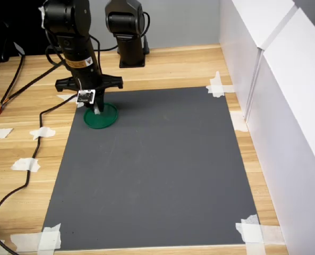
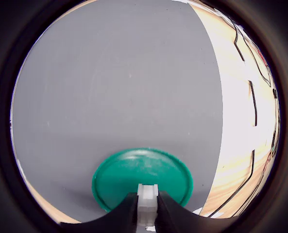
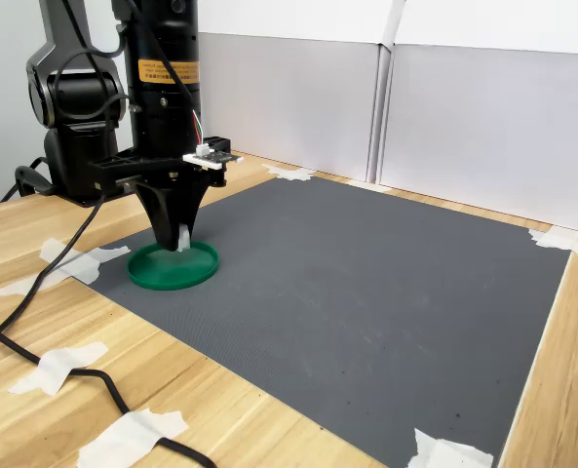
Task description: Grasp a white terminal and put it on the green lid.
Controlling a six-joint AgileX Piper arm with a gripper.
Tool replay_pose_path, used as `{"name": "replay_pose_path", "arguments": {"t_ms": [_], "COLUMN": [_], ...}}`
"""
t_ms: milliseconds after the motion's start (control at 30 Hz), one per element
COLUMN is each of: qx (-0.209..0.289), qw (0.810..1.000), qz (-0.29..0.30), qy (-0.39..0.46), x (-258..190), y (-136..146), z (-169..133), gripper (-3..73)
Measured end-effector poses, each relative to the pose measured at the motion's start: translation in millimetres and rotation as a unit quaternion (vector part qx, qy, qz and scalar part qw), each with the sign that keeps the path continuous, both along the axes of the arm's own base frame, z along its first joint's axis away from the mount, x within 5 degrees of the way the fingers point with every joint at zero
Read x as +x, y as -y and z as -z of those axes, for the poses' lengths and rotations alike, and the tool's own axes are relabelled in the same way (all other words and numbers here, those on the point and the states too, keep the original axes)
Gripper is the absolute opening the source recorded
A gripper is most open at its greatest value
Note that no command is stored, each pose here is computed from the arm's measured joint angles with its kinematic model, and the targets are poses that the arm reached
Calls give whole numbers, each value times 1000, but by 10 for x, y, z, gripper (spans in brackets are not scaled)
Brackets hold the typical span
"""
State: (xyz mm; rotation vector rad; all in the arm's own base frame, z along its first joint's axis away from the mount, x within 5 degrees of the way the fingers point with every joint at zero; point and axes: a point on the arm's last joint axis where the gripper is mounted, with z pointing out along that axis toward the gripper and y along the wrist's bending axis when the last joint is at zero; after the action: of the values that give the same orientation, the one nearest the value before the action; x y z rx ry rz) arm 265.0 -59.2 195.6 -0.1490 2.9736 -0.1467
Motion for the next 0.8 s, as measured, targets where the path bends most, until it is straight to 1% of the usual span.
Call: {"name": "replay_pose_path", "arguments": {"t_ms": [133,300,533,800], "qx": [2,-1,0,-7], "qw": [1000,999,999,999], "qz": [-4,-16,-18,-23], "qy": [-16,-34,-43,-46], "x": [48,41,52,50], "y": [11,18,21,34], "z": [12,55,100,105], "gripper": [97,157,305,494]}}
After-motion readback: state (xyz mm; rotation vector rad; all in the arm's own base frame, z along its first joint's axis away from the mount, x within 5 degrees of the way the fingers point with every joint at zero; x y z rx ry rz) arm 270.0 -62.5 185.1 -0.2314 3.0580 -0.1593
